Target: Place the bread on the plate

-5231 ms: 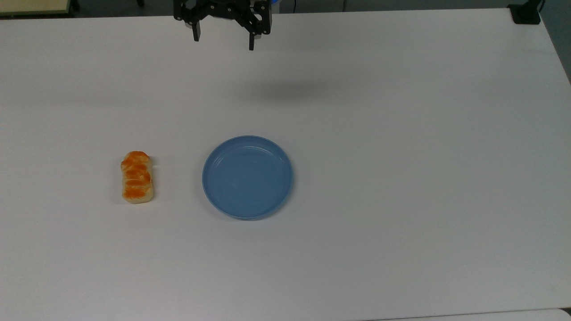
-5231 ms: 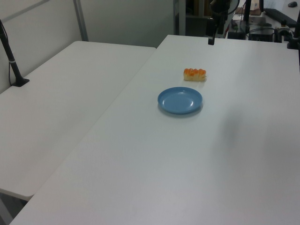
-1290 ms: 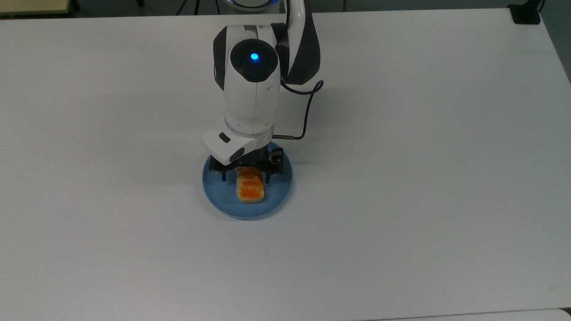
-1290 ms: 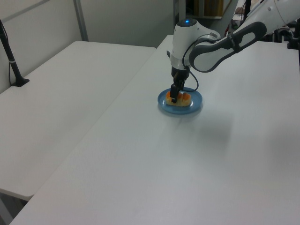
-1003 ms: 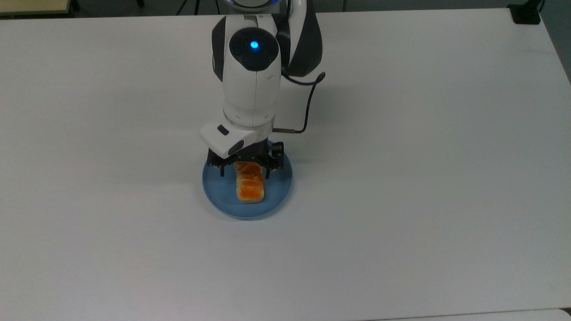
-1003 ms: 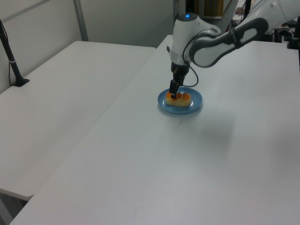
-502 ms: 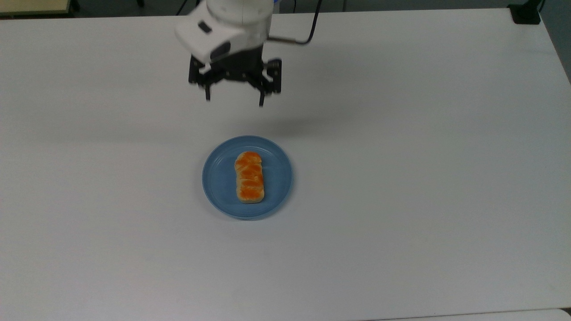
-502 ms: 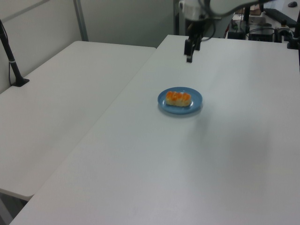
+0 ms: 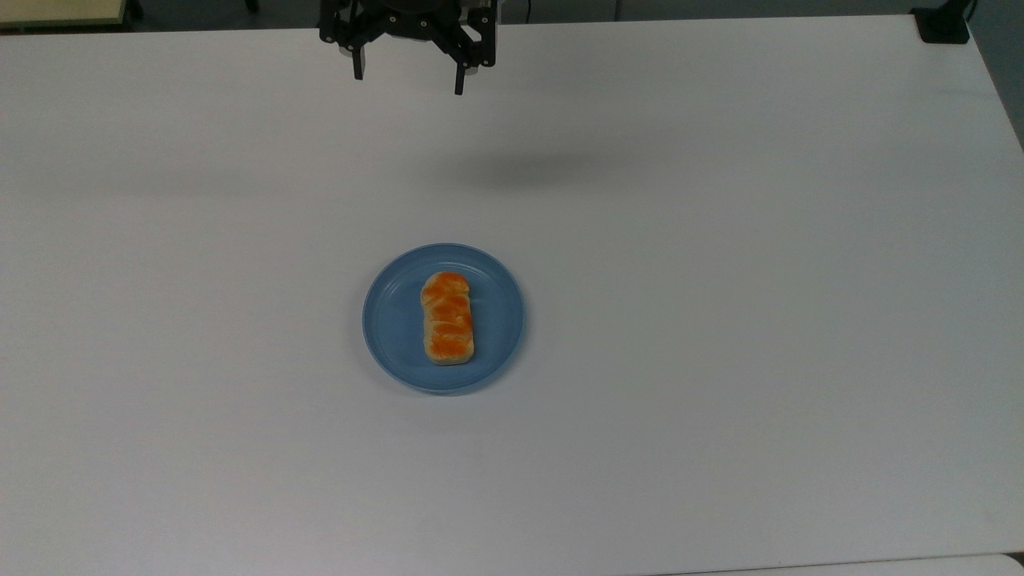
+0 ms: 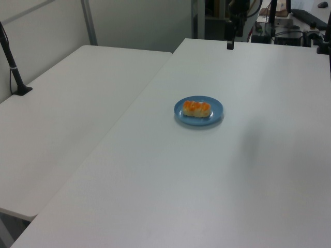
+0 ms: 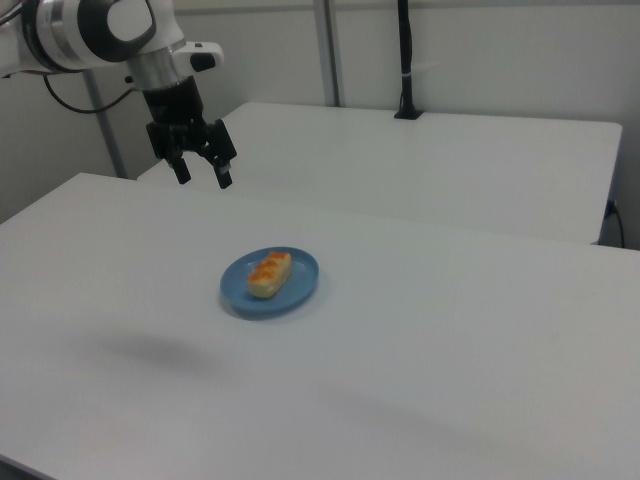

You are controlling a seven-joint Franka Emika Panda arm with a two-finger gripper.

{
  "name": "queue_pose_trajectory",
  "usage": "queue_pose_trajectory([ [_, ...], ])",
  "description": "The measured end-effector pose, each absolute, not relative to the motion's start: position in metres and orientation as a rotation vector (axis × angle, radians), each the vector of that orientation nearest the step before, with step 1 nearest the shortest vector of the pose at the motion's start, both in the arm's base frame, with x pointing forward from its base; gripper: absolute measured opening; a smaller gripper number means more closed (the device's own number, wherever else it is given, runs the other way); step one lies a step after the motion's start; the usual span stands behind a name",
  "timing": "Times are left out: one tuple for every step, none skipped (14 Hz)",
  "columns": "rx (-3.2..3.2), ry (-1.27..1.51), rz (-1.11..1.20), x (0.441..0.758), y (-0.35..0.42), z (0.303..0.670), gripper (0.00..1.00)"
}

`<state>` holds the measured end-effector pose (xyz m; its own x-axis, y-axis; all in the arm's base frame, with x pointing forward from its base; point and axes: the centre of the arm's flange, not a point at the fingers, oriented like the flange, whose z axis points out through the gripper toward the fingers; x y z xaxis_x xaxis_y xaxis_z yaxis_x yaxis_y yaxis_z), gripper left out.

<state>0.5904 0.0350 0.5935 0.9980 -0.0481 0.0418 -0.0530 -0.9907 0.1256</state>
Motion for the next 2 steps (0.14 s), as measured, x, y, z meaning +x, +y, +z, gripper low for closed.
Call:
queue_pose_trajectory([
  [3.013,-0.076,0.053,0.5903,0.0350,0.5918,1.00],
  [3.013,-0.076,0.048,0.5902,0.0348,0.5901,1.00],
])
